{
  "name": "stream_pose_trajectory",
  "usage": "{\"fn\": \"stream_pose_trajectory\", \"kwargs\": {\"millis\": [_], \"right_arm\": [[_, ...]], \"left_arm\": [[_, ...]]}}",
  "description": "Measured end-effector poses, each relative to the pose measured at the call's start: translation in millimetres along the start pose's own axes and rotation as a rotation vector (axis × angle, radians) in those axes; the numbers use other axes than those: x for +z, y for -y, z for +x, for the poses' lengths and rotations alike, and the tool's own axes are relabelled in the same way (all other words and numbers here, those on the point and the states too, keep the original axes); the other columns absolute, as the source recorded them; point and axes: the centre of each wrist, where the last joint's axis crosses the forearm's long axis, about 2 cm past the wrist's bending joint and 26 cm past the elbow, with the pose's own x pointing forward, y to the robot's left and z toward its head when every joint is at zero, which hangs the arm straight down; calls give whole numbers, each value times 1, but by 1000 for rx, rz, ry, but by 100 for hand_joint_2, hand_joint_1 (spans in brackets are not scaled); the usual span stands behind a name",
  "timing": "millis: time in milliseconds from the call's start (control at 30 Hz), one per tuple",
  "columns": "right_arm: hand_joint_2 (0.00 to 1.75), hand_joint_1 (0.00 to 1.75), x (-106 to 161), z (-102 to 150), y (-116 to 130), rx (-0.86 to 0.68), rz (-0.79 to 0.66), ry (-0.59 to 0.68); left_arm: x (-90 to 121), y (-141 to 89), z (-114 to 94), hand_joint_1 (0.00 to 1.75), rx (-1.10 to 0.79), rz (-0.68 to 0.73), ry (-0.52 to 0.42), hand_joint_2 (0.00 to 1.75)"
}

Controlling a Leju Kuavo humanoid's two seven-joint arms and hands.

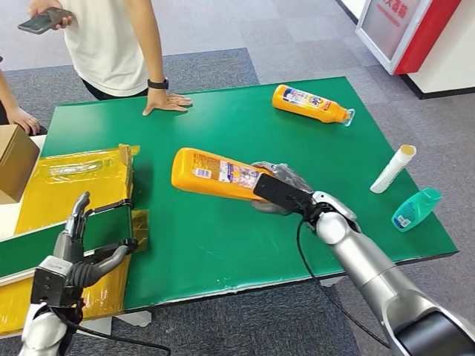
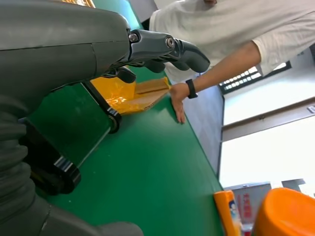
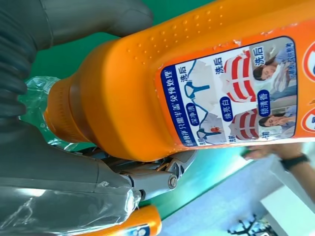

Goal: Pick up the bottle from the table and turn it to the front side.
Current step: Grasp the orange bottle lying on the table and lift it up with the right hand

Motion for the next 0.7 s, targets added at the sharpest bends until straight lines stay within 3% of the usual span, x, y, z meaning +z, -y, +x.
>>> {"fn": "stream_pose_trajectory", "kwargs": {"millis": [267, 433, 700], "right_arm": [[175, 175, 17, 5, -27, -296, -6, 154], [175, 175, 17, 12, -38, -395, 1, 206], [175, 175, 12, 19, -45, -558, 34, 306]], "left_arm": [[-16, 1, 11, 0, 302, -124, 117, 175], [-30, 2, 19, 0, 421, -191, 176, 175], [-63, 11, 41, 0, 703, -413, 311, 175]]}}
